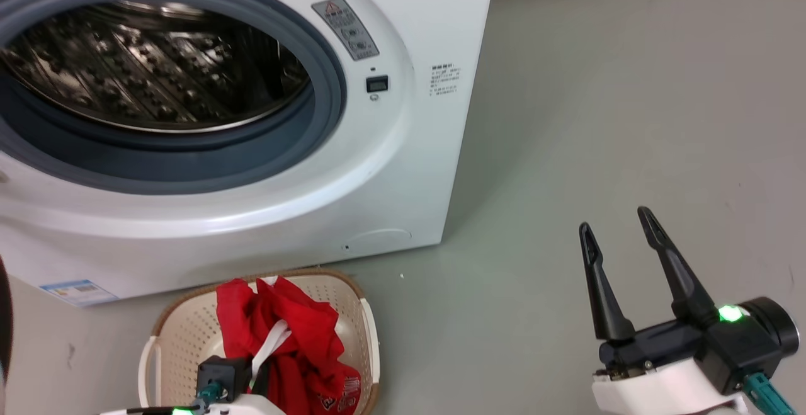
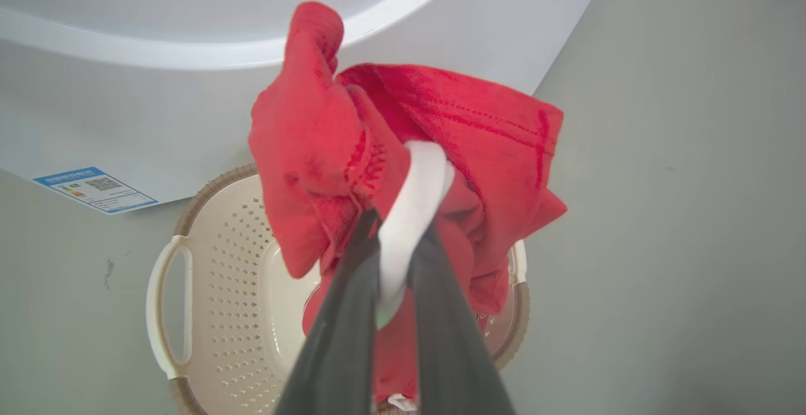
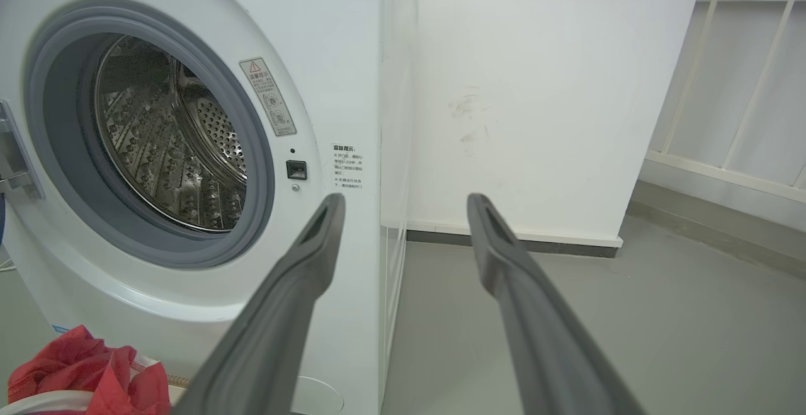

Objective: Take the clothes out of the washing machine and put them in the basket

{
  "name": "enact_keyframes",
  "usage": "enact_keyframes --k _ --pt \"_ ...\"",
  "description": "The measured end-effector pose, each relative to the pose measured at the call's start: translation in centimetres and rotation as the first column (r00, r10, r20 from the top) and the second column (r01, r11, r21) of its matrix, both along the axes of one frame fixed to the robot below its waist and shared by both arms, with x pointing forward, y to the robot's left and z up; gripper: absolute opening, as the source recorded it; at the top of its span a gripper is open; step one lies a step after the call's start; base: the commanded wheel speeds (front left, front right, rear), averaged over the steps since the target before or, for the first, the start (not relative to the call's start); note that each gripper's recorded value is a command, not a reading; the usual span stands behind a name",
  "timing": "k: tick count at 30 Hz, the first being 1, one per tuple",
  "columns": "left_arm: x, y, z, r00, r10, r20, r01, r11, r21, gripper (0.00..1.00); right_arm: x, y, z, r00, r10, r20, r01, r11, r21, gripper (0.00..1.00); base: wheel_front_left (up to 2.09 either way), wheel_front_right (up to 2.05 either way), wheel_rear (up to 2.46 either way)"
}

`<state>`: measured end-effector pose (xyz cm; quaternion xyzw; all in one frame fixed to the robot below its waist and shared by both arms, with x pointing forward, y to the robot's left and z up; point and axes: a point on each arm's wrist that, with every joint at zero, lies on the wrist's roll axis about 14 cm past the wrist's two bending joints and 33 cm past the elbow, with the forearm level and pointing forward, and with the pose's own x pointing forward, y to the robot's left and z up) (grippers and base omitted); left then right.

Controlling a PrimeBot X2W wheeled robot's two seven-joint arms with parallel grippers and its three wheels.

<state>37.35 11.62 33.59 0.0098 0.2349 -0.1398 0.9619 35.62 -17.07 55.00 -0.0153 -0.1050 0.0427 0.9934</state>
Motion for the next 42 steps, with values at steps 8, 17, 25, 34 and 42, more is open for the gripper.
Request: enact_keyframes --k 8,17,25,34,42 --pt "1.4 0.2 -4.8 0.990 -0.005 -0.143 0.008 1.000 0.019 0.00 3.3 0.1 -1.3 1.000 0.012 -0.029 -0.012 1.000 -0.014 1.00 0.00 0.00 0.00" --pt "2.7 1.1 -11.7 0.942 -0.026 -0.335 0.056 0.995 0.083 0.00 7.6 0.0 -4.3 0.997 0.020 -0.080 -0.021 1.000 -0.018 1.00 0.00 0.00 0.00" --pt "1.9 2.6 -17.4 0.873 -0.018 -0.487 0.093 0.987 0.130 0.00 10.3 -0.4 -8.4 0.988 0.017 -0.154 -0.020 1.000 -0.017 1.00 0.00 0.00 0.00" --pt "0.9 2.0 -21.0 0.822 -0.039 -0.569 0.136 0.982 0.129 0.00 11.6 -0.8 -11.8 0.976 0.008 -0.217 -0.011 1.000 -0.014 1.00 0.00 0.00 0.00" --pt "1.3 1.8 -20.1 0.833 -0.032 -0.552 0.128 0.982 0.136 1.00 11.5 -0.8 -11.2 0.978 0.009 -0.208 -0.011 1.000 -0.013 1.00 0.00 0.00 0.00"
